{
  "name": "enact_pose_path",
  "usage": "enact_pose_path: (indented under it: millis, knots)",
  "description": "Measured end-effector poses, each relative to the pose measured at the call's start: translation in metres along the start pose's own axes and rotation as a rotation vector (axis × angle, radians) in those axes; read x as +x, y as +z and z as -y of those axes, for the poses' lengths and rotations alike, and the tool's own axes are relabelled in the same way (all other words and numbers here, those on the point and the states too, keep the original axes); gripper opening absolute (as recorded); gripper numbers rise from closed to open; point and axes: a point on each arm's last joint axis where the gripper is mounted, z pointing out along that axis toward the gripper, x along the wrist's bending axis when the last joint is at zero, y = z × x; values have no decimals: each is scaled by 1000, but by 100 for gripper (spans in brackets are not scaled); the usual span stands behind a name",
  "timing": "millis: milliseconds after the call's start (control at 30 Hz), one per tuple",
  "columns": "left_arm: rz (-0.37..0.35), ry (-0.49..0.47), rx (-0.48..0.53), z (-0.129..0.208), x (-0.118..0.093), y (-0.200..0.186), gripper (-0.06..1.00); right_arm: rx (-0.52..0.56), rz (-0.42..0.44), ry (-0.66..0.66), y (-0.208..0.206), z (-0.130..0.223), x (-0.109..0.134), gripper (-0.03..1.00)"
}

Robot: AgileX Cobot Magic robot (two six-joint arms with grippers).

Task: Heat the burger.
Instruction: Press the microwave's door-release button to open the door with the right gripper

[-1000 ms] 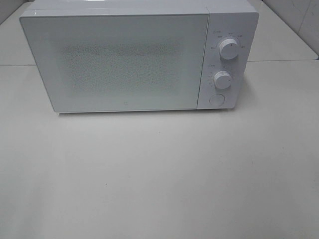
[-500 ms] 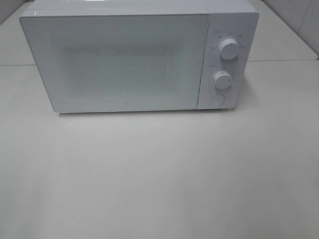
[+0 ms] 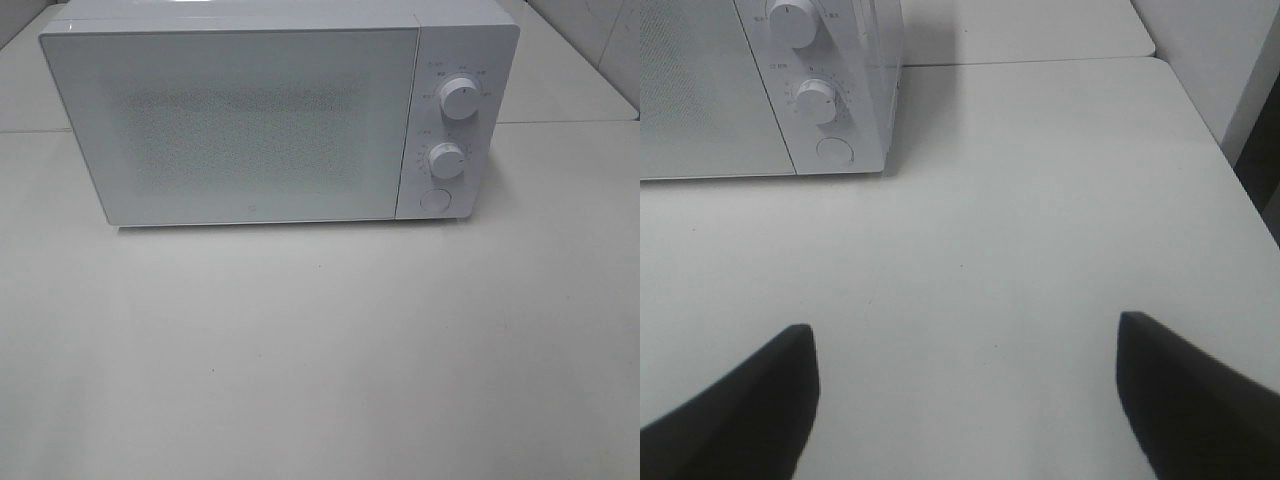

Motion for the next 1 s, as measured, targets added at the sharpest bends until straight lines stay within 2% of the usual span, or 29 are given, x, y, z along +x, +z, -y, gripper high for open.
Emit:
enact_pose_path:
  millis: [133,333,467,633,833,1000]
  knots:
    - [0,0,0,0,0,0,99,-48,-2,1,-2,-6,0,74]
    - [0,0,0,0,0,0,99,18,-2,-5,8,-13,1,74]
    - [0,0,0,0,0,0,99,19,-4,-7,13,-19,1,74]
    - [0,0,0,0,0,0,99,-55,-12,-13,27,-36,3,74]
    - [0,0,0,0,0,0,99,-57,-17,-18,42,-40,5,74]
    - [0,0,0,0,0,0,99,-90,-30,-27,72,-45,8,72]
